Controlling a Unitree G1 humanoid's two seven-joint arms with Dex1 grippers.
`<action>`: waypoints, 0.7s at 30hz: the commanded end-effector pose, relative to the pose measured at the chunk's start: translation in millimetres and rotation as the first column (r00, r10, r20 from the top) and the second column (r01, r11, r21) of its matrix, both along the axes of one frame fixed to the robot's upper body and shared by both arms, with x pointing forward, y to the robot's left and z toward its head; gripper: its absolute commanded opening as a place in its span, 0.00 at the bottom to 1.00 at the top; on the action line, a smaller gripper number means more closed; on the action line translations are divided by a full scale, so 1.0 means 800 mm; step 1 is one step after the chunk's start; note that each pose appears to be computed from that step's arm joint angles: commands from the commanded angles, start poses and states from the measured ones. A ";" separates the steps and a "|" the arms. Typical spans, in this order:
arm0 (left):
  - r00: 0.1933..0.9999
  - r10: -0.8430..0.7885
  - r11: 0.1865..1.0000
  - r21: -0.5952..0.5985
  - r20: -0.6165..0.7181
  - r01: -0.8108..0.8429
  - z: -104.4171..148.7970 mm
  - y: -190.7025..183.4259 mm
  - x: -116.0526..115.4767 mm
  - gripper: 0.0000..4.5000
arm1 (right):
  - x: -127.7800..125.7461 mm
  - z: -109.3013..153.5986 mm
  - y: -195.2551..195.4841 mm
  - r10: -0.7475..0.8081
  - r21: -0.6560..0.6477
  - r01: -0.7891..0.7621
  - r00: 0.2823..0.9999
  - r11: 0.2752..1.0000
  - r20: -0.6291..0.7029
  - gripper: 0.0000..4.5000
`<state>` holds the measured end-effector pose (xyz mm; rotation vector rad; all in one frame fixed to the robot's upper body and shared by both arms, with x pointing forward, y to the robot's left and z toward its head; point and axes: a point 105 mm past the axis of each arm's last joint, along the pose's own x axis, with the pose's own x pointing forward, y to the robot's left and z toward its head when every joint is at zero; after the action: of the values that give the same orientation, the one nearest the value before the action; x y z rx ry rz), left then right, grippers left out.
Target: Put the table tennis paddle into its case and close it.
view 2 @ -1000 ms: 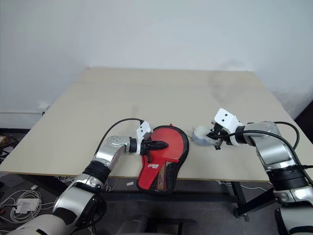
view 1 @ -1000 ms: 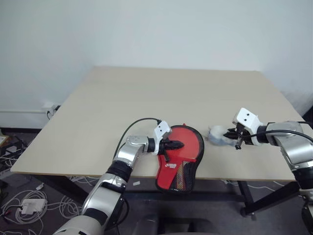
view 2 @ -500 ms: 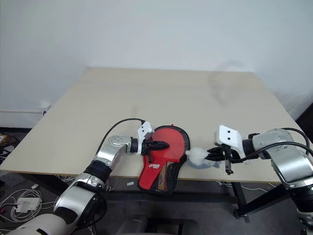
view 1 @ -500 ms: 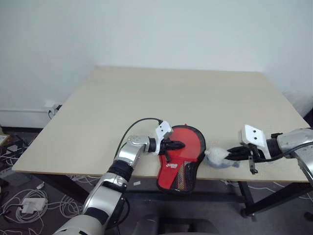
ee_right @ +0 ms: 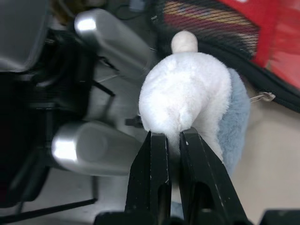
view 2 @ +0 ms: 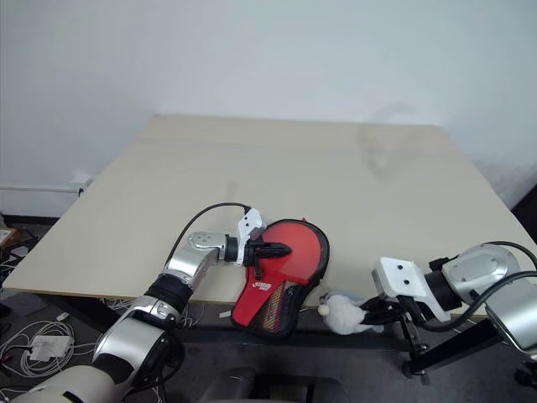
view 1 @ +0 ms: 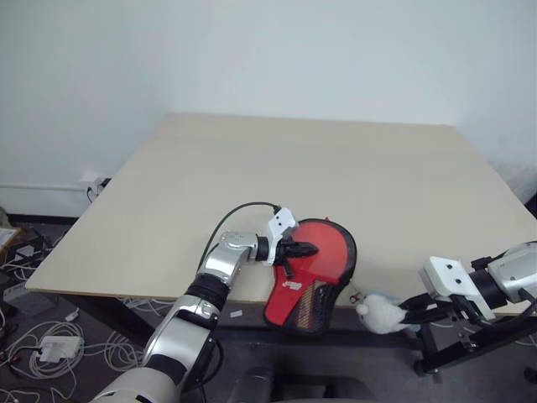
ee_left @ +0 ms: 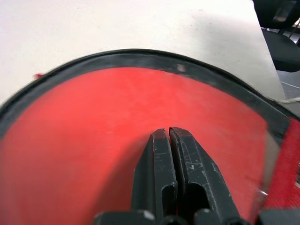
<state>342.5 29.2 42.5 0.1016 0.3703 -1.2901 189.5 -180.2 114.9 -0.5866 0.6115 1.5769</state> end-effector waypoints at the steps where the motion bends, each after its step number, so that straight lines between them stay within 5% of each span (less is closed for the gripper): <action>1: 0.999 0.020 0.999 0.051 -0.039 -0.018 -0.018 0.008 -0.002 0.00 | -0.022 0.012 0.011 0.103 0.031 -0.102 0.994 0.994 -0.030 0.00; 21: 0.987 -0.158 0.980 0.119 -0.010 0.158 -0.019 -0.007 -0.020 0.00 | 0.051 -0.007 0.013 -0.119 0.013 0.119 0.975 0.993 0.189 0.00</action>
<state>334.3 24.0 41.8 0.2091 0.3762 -1.3942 224.5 -170.2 101.3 -0.6499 0.5353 1.4113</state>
